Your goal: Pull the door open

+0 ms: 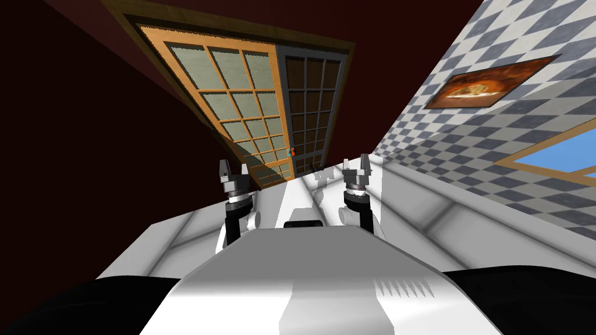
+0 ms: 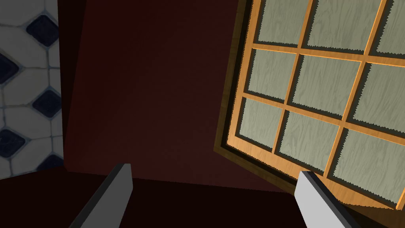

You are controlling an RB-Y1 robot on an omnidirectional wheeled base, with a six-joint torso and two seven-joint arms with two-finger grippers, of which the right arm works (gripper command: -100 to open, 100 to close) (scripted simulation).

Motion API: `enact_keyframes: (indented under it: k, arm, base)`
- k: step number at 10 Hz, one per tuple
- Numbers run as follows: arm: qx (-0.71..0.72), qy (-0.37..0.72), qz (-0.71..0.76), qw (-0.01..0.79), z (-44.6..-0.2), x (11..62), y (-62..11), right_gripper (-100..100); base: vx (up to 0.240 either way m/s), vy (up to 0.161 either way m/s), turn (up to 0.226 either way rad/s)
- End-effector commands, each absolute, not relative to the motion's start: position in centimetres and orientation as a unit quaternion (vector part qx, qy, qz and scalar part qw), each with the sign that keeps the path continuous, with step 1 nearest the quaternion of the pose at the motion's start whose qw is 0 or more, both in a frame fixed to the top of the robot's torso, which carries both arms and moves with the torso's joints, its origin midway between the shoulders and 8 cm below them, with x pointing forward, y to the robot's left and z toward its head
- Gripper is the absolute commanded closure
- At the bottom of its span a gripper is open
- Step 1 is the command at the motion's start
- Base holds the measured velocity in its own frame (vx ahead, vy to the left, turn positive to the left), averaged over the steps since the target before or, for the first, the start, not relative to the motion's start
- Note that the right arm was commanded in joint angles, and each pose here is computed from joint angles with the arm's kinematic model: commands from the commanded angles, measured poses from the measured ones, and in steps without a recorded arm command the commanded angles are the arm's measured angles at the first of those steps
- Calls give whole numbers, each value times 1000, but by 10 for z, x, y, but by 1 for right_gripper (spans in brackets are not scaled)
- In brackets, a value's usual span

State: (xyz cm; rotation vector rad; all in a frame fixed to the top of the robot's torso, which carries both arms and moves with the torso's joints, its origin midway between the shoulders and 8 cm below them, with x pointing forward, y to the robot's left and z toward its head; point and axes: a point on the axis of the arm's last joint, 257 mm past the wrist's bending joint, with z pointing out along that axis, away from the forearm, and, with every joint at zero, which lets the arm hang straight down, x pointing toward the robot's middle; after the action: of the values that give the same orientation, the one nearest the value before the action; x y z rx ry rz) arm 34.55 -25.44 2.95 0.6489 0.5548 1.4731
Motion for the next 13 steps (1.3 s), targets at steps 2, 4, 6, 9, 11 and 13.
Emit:
enact_keyframes:
  k: [2,4,6,9,11,13]
  arm:
    - [279,272,629,673,15,354,-252,-100]
    - [272,295,609,684,2,362,-251,-100]
    - [265,316,589,695,-11,369,-251,-100]
    - [254,347,557,711,-31,379,-251,-100]
    - [247,364,539,719,-42,384,-251,-100]
    - [240,381,520,726,-54,390,-252,-100]
  base:
    - [58,28,24]
    - [135,54,14]
    - [155,33,27]
    - [111,36,17]
    - [77,29,16]
    - [89,35,17]
